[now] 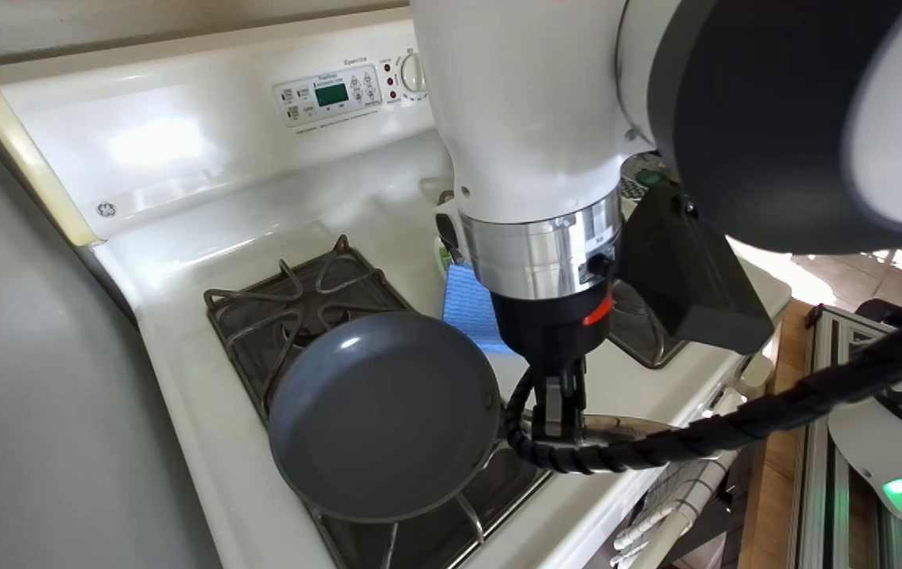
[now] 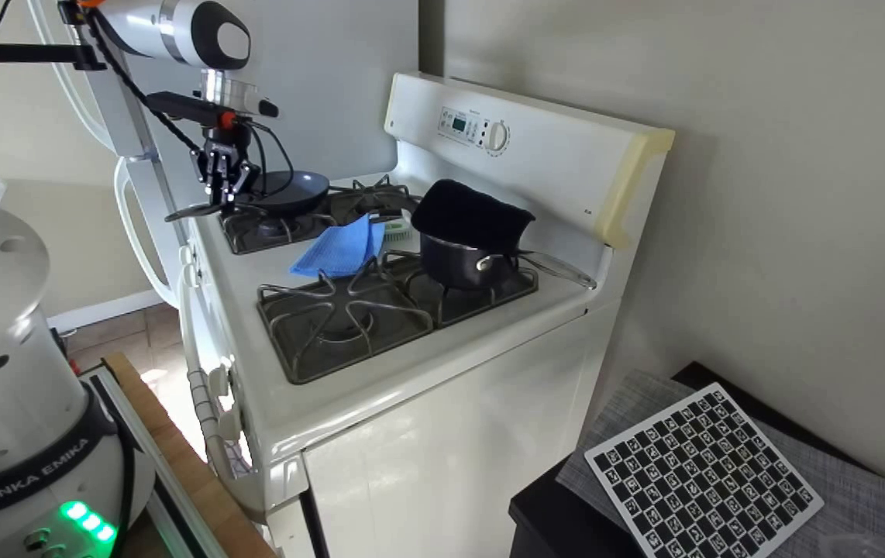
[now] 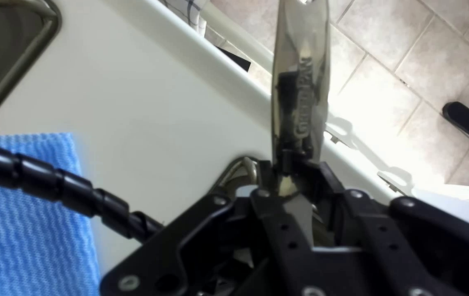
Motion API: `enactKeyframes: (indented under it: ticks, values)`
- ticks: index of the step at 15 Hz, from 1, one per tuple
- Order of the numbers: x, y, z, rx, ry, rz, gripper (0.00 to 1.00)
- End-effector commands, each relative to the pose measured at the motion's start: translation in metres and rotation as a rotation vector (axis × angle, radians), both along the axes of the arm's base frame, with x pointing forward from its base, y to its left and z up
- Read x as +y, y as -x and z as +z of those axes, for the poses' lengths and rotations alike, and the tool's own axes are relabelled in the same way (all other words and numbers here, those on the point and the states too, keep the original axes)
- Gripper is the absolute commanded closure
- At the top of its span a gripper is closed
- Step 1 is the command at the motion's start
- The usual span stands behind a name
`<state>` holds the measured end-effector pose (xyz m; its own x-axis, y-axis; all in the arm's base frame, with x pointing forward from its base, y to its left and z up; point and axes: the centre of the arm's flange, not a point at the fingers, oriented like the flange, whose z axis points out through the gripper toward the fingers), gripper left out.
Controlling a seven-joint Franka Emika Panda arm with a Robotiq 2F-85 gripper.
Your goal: Move the pan and clean the pan handle
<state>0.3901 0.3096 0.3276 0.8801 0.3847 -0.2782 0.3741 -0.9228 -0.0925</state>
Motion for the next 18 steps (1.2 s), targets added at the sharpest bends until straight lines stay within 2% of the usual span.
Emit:
enactKeyframes:
  ticks: [1,8,9,10,16,18]
  values:
    - [0.000,-0.003,-0.001,-0.015,0.010,0.080,0.95]
    - [-0.006,-0.010,0.004,-0.036,0.029,0.126,0.95]
    - [-0.005,-0.010,0.005,-0.040,0.027,0.126,0.54]
    - [-0.005,-0.010,0.007,-0.043,0.026,0.125,0.53]
    - [-0.002,-0.003,0.033,-0.085,0.044,0.107,0.04]
    - [-0.008,-0.001,0.041,-0.102,0.055,0.090,0.00]
